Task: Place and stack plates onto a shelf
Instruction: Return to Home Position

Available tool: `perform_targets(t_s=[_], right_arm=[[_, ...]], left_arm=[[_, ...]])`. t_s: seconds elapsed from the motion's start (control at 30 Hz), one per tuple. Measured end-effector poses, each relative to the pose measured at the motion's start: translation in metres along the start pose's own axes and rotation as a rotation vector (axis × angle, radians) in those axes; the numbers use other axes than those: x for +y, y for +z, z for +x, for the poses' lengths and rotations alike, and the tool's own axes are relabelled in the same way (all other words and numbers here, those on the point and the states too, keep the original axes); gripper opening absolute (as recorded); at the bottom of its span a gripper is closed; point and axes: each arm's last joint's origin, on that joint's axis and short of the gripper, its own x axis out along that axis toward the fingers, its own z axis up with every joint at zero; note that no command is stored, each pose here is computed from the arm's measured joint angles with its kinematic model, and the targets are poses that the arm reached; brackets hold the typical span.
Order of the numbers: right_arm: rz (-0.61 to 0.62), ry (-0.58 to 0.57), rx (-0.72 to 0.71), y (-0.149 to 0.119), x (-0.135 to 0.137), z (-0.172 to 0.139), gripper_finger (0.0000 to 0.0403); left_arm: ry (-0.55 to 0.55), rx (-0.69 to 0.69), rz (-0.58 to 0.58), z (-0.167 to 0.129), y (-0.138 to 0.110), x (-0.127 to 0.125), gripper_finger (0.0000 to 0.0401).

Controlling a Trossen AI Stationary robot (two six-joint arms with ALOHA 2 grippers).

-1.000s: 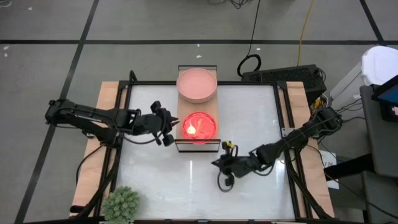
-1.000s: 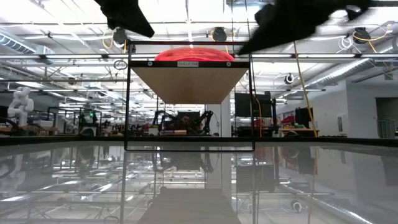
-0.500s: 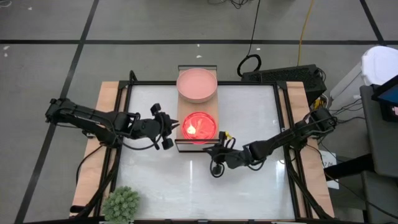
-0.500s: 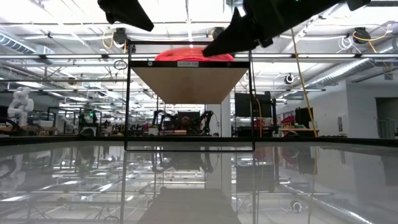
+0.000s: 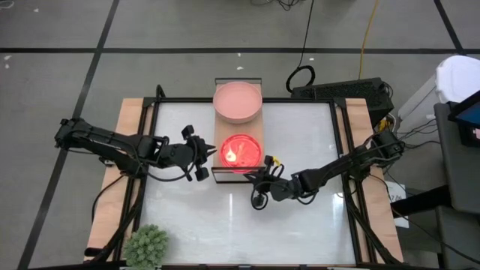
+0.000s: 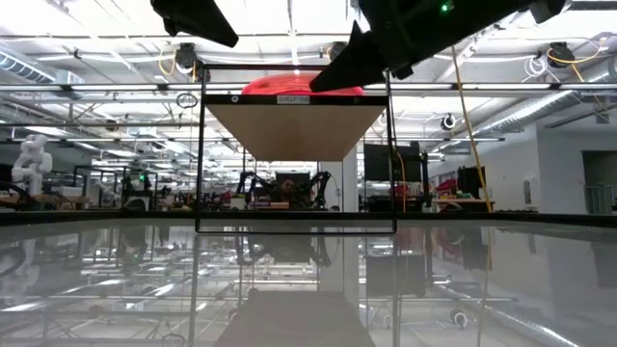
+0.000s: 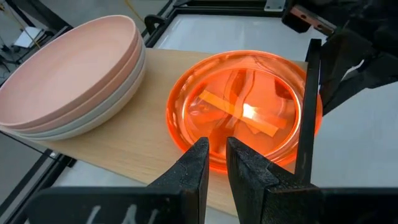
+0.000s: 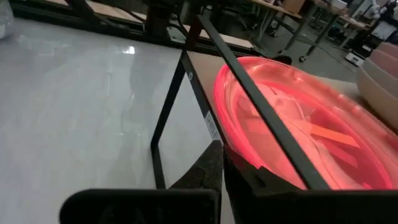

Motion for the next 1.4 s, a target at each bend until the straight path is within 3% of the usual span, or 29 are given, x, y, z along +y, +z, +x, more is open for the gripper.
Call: perform_targets(t_s=[0.63,1.0,1.4], right_arm=[[0.011,-0.067,-0.034,-0.004,0.003,0.012,0.0],[-0.064,-0.146,-0.054,-0.002,0.013,0.001,0.0],[-0.144,-0.077,-0.059,-0.001,0.012,0.003,0.0]], left_arm=[[-0.002,-0.001,-0.017,0.0,0.0,0.0,0.0063],[-0.008,-0.002,-0.013,-0.001,0.0,-0.001,0.0063],[-0.008,-0.002,-0.012,-0.001,0.0,-0.001,0.0063]])
